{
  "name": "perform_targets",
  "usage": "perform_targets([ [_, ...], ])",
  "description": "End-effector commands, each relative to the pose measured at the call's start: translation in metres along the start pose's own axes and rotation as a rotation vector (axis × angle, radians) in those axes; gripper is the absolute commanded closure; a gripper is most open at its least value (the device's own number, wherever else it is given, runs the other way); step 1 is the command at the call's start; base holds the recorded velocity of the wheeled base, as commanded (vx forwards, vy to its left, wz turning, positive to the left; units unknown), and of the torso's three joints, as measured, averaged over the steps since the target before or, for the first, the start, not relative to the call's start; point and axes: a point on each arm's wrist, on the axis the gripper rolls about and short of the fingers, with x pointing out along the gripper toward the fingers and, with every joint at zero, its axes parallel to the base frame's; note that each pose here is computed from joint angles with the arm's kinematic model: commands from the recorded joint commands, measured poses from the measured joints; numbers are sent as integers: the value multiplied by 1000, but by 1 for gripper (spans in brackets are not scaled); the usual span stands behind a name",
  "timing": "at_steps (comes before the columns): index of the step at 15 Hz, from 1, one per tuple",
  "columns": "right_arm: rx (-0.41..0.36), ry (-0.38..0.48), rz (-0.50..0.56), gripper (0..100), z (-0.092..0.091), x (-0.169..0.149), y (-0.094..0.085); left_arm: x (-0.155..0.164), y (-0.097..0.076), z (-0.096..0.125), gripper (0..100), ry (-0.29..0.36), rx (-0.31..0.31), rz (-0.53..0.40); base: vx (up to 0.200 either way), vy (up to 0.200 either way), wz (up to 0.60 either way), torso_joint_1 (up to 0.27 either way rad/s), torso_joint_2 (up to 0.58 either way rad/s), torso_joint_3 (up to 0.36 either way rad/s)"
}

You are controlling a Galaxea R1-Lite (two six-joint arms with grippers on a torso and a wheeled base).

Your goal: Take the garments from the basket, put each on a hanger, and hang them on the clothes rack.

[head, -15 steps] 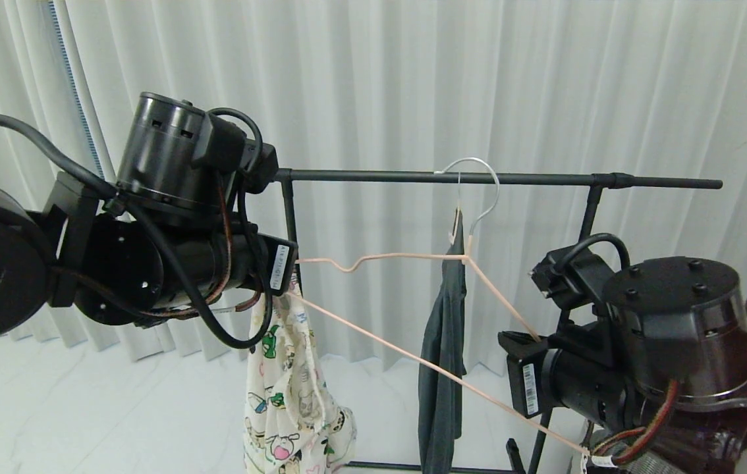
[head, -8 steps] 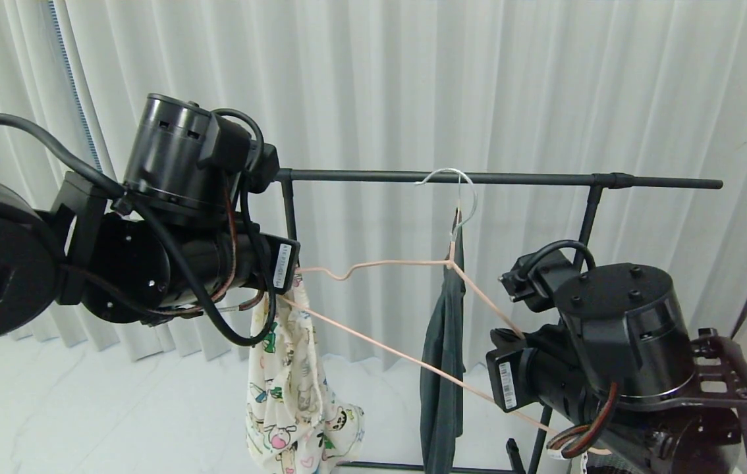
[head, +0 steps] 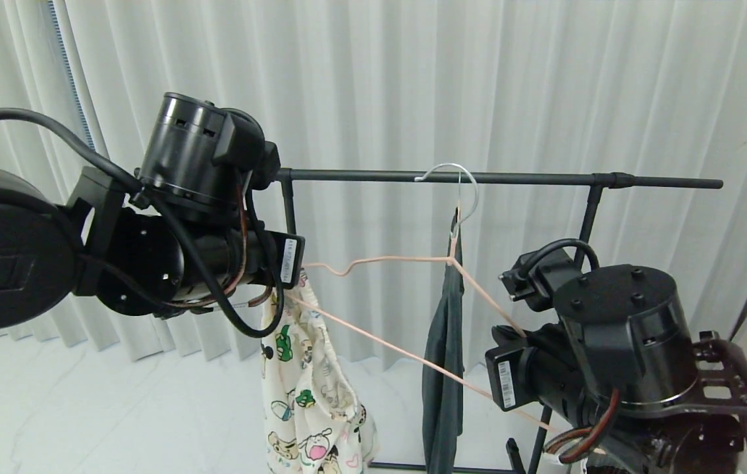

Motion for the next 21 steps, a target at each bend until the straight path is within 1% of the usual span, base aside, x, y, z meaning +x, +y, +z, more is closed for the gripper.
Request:
perform_targets([
  [1, 1, -19, 66, 100, 1, -15, 11, 8, -4, 2, 100, 8, -3, 14, 0, 0, 0, 0, 0, 0],
  [2, 5, -20, 94, 100, 0, -21, 16, 8, -4, 3, 100, 2, -19, 24, 0, 0, 0, 0, 0, 0],
  [3, 5, -20, 94, 100, 0, -21, 16, 8, -4, 3, 100, 2, -19, 24, 0, 0, 0, 0, 0, 0],
  [4, 25, -14, 152, 100, -2, -28, 25, 9, -4, 5, 100, -2, -38, 26, 0, 0, 0, 0, 0, 0],
  [6, 40, -2, 250, 100, -5, -39, 38, 8, -4, 6, 100, -6, -40, 25, 0, 0, 0, 0, 0, 0],
  [8, 53, 14, 324, 100, -8, -46, 45, 7, -4, 8, 100, -12, -44, 24, 0, 0, 0, 0, 0, 0],
  [9, 51, 24, 332, 100, -9, -44, 45, 7, -4, 8, 100, -13, -44, 24, 0, 0, 0, 0, 0, 0],
  [11, 60, 35, 278, 100, -9, -31, 37, 6, -3, 8, 100, -13, -44, 26, 0, 0, 0, 0, 0, 0],
  [15, 99, 43, 157, 100, -6, -12, 6, 8, 1, 7, 100, -6, -49, 44, 0, 0, 0, 0, 0, 0],
  [18, 106, 41, 135, 100, -7, -13, -3, 10, 1, 6, 100, -3, -50, 66, 0, 0, 0, 0, 0, 0],
  [21, 109, 27, 88, 100, -1, -6, -14, 12, 0, 5, 100, 2, -56, 68, 0, 0, 0, 0, 0, 0],
])
